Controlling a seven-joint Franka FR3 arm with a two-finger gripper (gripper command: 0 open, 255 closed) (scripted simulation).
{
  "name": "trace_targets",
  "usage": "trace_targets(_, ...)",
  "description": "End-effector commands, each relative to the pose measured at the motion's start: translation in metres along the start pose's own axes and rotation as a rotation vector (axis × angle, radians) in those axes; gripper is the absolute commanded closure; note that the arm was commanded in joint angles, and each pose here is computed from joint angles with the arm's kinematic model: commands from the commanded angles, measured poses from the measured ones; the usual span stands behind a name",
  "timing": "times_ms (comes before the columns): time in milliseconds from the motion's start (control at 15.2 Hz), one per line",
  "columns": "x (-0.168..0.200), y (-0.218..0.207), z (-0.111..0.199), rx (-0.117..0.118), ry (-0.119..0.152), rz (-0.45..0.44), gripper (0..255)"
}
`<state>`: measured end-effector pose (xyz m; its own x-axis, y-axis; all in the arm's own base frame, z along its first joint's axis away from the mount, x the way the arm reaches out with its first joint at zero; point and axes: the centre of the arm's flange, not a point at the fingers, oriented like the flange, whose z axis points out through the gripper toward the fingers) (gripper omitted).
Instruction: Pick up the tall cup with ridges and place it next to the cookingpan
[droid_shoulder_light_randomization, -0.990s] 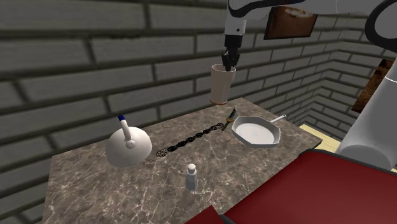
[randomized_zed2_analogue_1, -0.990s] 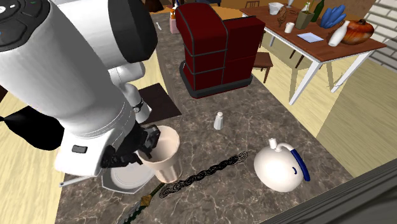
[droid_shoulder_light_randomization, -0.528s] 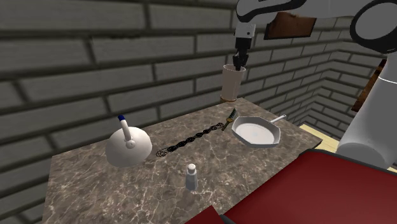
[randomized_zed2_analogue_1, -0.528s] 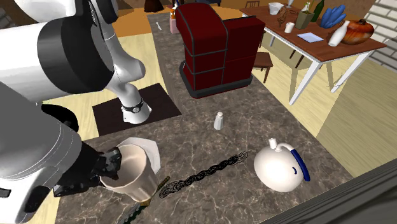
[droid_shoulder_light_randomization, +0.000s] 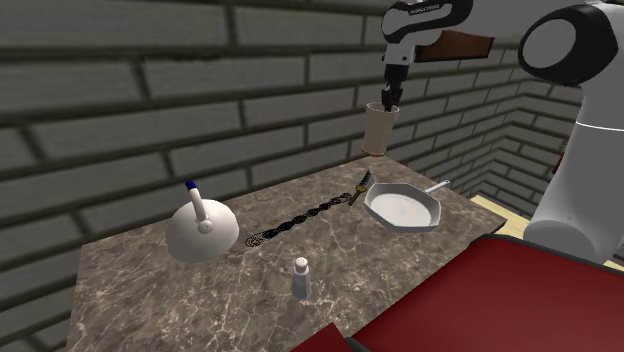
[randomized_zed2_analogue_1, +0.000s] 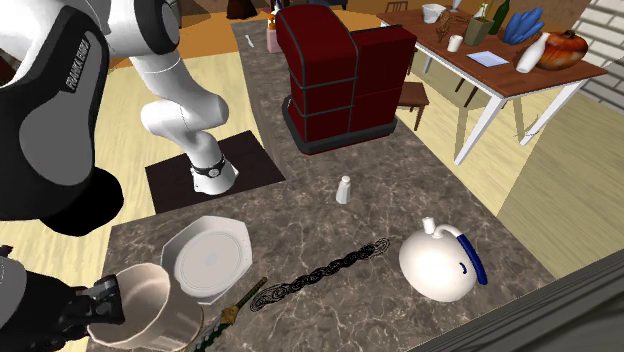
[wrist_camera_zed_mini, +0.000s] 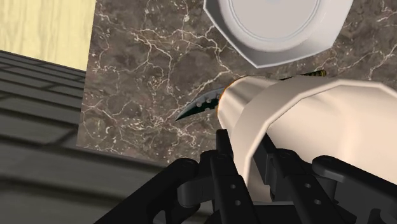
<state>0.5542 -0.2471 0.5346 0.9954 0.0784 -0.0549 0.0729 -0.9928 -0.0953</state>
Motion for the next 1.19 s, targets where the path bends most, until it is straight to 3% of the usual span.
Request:
trace_targets(0,-0.001,0.029,0.001,-0.001,0.0,-0.002,255)
trace_targets(858,-0.011,0.203,0.017,-0.001,0.0,-0.002,255)
trace_targets(1122,-0.01,0.205,0.038,-0.001,0.0,-0.002,255)
